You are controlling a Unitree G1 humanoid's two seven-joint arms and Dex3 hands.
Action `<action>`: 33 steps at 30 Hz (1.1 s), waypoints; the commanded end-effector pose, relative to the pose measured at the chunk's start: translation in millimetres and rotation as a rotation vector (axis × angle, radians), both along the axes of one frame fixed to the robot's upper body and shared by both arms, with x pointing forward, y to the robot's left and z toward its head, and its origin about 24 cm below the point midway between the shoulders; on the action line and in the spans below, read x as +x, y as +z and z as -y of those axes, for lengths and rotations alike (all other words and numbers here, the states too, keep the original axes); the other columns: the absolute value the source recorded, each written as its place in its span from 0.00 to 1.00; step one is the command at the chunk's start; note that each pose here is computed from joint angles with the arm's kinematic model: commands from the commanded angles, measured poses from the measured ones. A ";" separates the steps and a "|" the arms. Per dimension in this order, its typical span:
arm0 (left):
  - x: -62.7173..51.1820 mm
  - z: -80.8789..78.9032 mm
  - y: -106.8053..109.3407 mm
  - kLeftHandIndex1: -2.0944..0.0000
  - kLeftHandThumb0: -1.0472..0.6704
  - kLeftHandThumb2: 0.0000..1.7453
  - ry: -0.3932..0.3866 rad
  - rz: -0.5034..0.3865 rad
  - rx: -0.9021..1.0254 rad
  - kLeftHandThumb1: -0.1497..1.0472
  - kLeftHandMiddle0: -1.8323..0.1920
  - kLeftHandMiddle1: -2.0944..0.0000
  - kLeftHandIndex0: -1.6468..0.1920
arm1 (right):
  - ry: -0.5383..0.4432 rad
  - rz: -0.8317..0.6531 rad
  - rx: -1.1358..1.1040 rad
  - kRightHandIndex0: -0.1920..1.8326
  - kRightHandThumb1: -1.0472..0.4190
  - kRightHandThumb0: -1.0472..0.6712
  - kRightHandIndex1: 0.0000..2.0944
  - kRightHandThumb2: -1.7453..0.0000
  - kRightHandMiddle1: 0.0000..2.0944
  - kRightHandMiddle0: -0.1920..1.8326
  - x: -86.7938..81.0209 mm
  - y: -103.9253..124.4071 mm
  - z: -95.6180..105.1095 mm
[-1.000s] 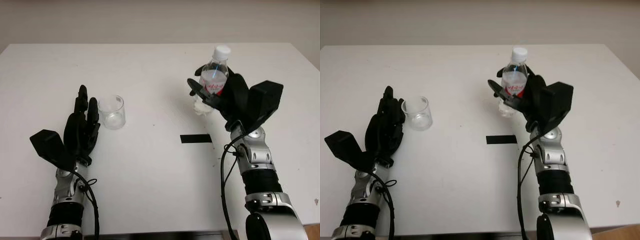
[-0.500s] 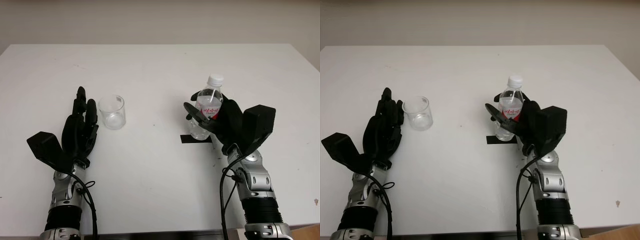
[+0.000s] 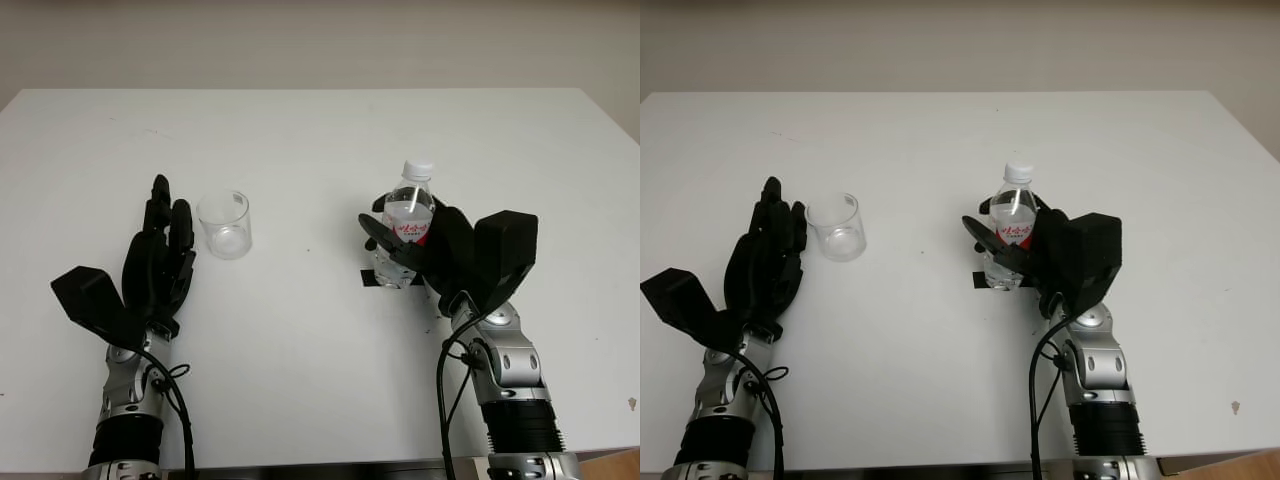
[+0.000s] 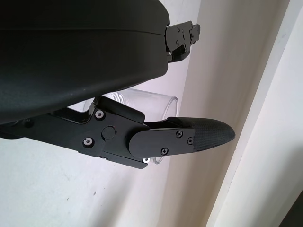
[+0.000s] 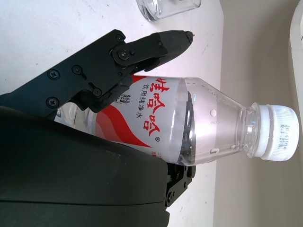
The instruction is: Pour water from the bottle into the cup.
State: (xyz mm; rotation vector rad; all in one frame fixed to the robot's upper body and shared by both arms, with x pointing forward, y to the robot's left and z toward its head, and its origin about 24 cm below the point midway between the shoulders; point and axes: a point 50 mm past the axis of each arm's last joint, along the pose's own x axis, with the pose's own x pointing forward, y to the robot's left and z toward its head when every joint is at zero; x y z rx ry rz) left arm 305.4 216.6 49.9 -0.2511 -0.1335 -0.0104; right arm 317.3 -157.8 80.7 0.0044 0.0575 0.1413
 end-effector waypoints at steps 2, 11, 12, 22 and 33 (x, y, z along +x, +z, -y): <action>-7.3 -0.5 -13.7 0.97 0.19 0.25 0.011 -0.051 -0.018 1.00 0.99 0.97 0.99 | 0.005 0.024 -0.010 0.85 0.00 0.36 1.00 0.75 1.00 0.57 2.2 0.5 0.1; -6.9 -2.3 -14.0 0.97 0.18 0.25 0.005 -0.050 -0.006 1.00 0.99 0.97 0.99 | 0.017 0.049 -0.015 0.87 0.00 0.35 1.00 0.75 1.00 0.60 4.5 -2.8 -0.9; -6.9 -2.4 -14.0 0.97 0.19 0.25 0.006 -0.051 -0.007 1.00 0.99 0.97 0.99 | 0.023 0.050 -0.016 0.87 0.00 0.35 1.00 0.75 1.00 0.61 4.7 -3.3 -0.9; -6.3 -3.3 -13.5 0.97 0.18 0.24 0.007 -0.058 -0.010 1.00 0.99 0.97 0.99 | 0.098 0.073 0.000 0.18 0.04 0.25 0.98 0.97 0.94 0.12 5.2 -9.7 -0.8; -6.0 -4.8 -12.6 0.97 0.19 0.25 0.008 -0.055 -0.002 1.00 0.99 0.97 0.99 | 0.183 0.041 -0.084 0.00 0.08 0.17 0.34 0.97 0.42 0.00 0.7 -9.1 2.8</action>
